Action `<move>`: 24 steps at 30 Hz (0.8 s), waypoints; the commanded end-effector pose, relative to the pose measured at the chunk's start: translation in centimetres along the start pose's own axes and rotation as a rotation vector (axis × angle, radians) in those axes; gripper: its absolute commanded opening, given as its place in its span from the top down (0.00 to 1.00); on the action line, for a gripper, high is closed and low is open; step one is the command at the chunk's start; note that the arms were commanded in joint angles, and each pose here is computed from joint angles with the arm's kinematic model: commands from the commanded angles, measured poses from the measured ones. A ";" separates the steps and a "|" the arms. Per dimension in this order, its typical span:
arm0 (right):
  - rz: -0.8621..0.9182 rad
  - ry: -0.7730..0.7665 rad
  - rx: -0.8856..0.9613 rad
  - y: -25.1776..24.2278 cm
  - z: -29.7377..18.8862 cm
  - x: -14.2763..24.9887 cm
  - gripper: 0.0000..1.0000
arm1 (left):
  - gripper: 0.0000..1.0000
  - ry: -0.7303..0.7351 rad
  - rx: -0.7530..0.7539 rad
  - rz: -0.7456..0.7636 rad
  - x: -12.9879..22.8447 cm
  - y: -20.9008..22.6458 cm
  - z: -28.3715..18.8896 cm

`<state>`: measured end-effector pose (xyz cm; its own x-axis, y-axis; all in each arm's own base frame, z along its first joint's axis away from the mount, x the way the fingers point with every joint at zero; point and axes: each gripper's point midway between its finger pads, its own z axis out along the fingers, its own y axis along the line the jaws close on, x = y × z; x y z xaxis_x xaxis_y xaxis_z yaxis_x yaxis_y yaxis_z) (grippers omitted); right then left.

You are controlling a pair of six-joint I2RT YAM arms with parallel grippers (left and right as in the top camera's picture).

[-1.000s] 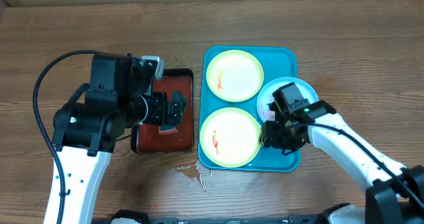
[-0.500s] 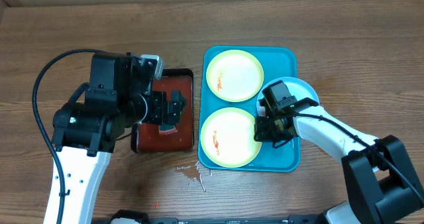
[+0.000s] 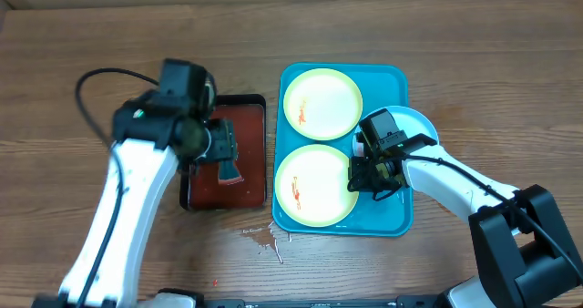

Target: Clean dirty plates on tray and stack at the side

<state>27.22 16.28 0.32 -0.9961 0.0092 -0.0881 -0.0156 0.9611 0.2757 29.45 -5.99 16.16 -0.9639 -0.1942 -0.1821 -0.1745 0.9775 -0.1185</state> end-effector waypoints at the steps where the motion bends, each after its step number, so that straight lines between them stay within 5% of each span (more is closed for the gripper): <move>1: 0.030 -0.015 0.125 -2.4 0.9 -0.2 0.96 | 0.35 0.096 -0.066 -0.094 0.2 1.0 3.5; 14: 0.030 -0.013 0.126 -2.4 0.9 -0.2 0.96 | 0.72 0.366 -0.164 -0.107 1.7 1.9 14.6; 18: 0.031 -0.013 0.126 -2.4 0.9 -0.2 0.96 | 0.70 0.359 -0.186 -0.101 1.3 2.2 16.1; 20: 0.031 -0.013 0.126 -2.4 0.9 -0.2 0.96 | 0.77 0.332 -0.190 -0.094 0.7 2.3 16.6; 22: 0.031 -0.013 0.126 -2.4 0.9 -0.2 0.96 | 0.96 0.312 -0.181 -0.094 0.2 2.1 16.9; 24: 0.031 -0.011 0.127 -2.5 0.9 -0.1 0.96 | 0.96 0.314 -0.162 -0.091 0.2 1.8 16.8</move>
<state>27.25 16.22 0.32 -0.9960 0.0129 -0.0886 -0.0117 0.9622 0.2722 32.06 -6.02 0.49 -0.9547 -0.2675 0.1303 -0.2654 0.9635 0.0338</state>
